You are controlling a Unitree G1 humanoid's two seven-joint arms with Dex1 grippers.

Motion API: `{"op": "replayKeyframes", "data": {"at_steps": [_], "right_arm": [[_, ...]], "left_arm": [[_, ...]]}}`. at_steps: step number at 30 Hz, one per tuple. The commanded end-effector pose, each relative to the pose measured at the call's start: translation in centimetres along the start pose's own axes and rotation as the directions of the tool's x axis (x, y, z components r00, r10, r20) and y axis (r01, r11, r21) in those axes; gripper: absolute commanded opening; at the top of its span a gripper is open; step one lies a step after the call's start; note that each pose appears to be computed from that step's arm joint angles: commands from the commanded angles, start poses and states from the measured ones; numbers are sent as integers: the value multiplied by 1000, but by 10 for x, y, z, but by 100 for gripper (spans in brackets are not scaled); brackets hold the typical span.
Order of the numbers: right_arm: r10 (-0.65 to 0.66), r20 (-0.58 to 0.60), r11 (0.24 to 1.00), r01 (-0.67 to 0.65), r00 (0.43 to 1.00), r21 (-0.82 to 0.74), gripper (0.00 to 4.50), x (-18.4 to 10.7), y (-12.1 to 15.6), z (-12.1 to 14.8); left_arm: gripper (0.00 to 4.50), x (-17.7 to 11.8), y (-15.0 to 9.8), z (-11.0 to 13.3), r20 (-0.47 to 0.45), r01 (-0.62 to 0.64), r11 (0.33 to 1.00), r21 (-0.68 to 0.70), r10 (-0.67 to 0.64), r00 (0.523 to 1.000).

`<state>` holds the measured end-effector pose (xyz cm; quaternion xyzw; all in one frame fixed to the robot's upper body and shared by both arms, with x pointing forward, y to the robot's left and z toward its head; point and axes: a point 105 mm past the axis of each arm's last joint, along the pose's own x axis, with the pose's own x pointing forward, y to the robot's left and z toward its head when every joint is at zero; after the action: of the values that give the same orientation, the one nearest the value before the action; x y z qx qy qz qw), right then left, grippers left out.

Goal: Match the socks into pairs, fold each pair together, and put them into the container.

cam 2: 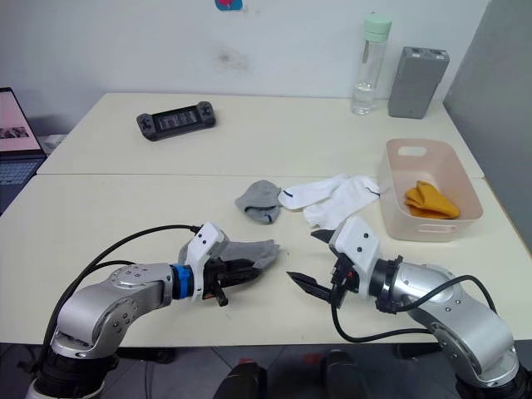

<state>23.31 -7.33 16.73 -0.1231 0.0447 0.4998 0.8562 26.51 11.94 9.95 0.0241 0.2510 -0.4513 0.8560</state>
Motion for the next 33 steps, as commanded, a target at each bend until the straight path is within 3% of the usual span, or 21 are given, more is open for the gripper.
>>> {"op": "replayKeyframes", "data": {"at_steps": [1,4,8,11,17,28,30,33], "right_arm": [[1,32,999,1,999,-35,450,-2,4,9],[2,33,1000,-1,999,-30,450,0,4,8],[0,33,1000,1,999,-28,450,6,3,7],[-70,-24,997,69,997,-34,450,28,-10,-6],[-113,-77,993,114,991,8,450,62,-13,-26],[-149,-152,985,160,977,63,450,92,-23,-50],[-129,-170,988,142,977,65,411,94,-20,-55],[-112,-176,990,126,978,68,317,97,-15,-57]], "left_arm": [[239,-24,-6,25,72,73,996,44,-76,995],[327,-47,6,33,96,91,996,-8,-90,991],[446,-66,28,36,95,5,1000,6,-6,995],[446,-90,81,32,73,-225,974,30,222,972],[446,-106,116,19,52,-318,948,-1,317,947],[446,-79,116,-11,-36,-271,962,-24,270,962],[450,-73,114,-16,-50,-264,964,-22,262,964],[385,-69,113,-21,-58,-262,965,-13,261,964]]}}
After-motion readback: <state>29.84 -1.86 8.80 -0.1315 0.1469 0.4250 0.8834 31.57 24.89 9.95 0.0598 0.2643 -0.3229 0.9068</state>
